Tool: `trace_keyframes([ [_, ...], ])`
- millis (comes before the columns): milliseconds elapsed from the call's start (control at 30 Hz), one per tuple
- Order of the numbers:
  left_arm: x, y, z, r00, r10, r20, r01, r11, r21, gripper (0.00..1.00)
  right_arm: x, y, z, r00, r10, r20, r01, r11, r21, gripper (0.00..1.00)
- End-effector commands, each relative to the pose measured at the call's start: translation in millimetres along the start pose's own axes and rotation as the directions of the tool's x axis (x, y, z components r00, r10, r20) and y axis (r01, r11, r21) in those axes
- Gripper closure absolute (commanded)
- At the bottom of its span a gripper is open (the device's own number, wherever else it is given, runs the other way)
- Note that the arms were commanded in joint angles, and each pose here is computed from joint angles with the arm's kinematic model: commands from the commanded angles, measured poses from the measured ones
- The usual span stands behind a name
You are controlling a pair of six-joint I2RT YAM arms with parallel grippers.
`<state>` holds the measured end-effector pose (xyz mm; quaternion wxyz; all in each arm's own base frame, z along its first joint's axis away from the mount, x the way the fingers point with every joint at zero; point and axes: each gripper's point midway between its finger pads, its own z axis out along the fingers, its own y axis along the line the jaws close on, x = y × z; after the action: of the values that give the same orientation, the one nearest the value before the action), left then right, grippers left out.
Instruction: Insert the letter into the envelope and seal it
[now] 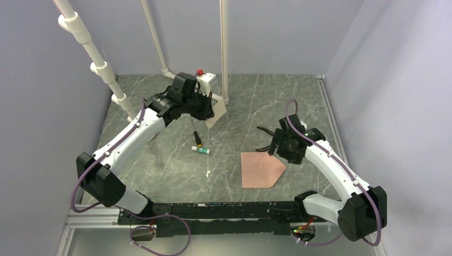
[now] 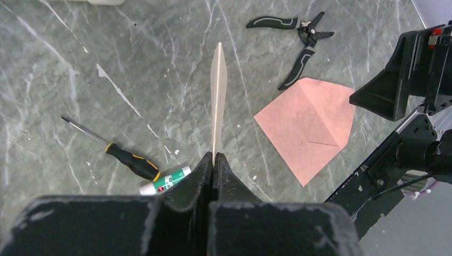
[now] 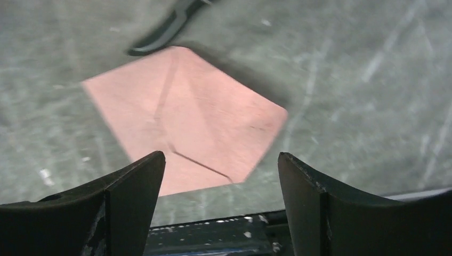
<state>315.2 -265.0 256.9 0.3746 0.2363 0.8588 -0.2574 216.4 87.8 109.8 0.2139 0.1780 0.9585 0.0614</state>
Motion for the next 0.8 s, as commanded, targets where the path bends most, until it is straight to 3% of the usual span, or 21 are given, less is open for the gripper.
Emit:
trace_keyframes([
  [0,-16.5,-13.8,-3.9,0.997,-0.036,0.072,0.032,0.998,0.058,0.98,9.3,-44.9,11.2,0.996,0.091,0.016,-0.093,0.981,0.170,0.16],
  [167,-14.0,-18.3,0.2,0.998,-0.041,0.053,0.036,0.996,0.086,0.98,14.6,-50.9,38.5,0.988,0.151,-0.039,-0.145,0.981,0.130,0.10],
  [367,-17.1,-22.6,-2.9,0.997,-0.042,0.061,0.036,0.994,0.105,0.98,25.7,-33.3,59.9,0.969,0.198,-0.149,-0.199,0.980,0.011,0.10],
  [767,-19.3,-20.1,-12.5,0.996,-0.041,0.077,0.035,0.996,0.079,0.98,58.3,6.6,70.6,0.904,0.278,-0.324,-0.357,0.909,-0.217,0.27],
])
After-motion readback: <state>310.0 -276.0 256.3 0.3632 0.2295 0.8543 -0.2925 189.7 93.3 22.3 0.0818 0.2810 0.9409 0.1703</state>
